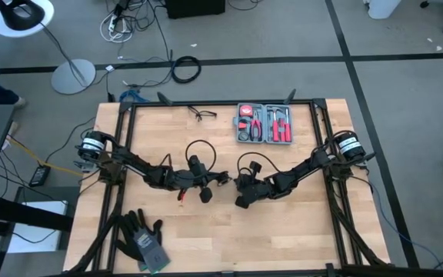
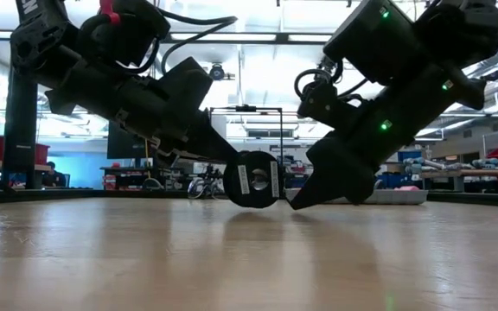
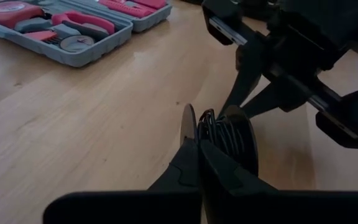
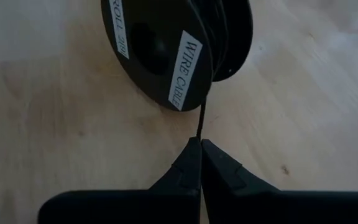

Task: Coil cords
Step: Coil the black wire onto the spool

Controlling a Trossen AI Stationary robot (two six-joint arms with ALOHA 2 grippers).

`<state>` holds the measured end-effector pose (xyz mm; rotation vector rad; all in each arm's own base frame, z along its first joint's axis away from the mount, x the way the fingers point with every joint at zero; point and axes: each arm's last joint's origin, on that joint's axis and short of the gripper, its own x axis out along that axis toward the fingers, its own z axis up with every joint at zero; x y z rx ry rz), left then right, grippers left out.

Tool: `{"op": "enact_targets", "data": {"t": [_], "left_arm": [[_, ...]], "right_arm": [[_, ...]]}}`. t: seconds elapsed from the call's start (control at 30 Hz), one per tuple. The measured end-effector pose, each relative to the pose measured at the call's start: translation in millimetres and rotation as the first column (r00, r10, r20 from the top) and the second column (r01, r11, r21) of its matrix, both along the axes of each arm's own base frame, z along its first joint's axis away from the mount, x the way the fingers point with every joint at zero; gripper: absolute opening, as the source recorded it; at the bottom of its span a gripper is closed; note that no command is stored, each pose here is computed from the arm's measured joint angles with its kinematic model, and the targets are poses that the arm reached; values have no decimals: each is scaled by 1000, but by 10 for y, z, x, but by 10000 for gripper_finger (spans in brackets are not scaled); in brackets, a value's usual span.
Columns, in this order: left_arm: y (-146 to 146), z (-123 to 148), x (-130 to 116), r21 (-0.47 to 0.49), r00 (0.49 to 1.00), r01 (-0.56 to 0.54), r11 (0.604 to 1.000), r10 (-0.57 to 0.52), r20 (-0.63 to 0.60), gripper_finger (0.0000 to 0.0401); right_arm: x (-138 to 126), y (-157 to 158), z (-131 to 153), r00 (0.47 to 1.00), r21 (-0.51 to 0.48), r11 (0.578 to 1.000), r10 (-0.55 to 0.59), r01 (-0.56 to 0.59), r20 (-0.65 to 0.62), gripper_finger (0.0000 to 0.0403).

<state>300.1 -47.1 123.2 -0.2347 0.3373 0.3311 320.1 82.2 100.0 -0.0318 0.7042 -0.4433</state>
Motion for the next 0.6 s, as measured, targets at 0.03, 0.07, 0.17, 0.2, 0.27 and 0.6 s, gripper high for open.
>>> {"op": "enact_targets", "data": {"t": [0.03, 0.07, 0.17, 0.2, 0.27, 0.6], "left_arm": [[0, 1, 0, -1, 1000, -1, 1000, 1, 1, 0], [1, 0, 0, -1, 1000, -3, 1000, 3, 0, 0], [1, 1, 0, -8, 1000, -7, 1000, 7, 4, 0], [2, 2, 0, -12, 1000, -10, 1000, 10, 6, 0], [6, 3, 1, -17, 1000, -14, 1000, 14, 8, 0], [111, -24, 5, -133, 996, -86, 987, 88, 10, 0]], "right_arm": [[0, 0, 0, 1000, -6, 1000, 5, -5, -3, 3], [1, 0, 1, 1000, -13, 1000, 12, -12, -7, 5], [1, 0, 0, 1000, -16, 1000, 15, -15, -8, 16], [0, 0, -1, 1000, -15, 1000, 14, -14, -9, 20], [-2, -1, -8, 1000, -15, 1000, 13, -13, -12, 27], [27, 21, 12, 999, 33, 998, 43, -44, 20, 48]]}}
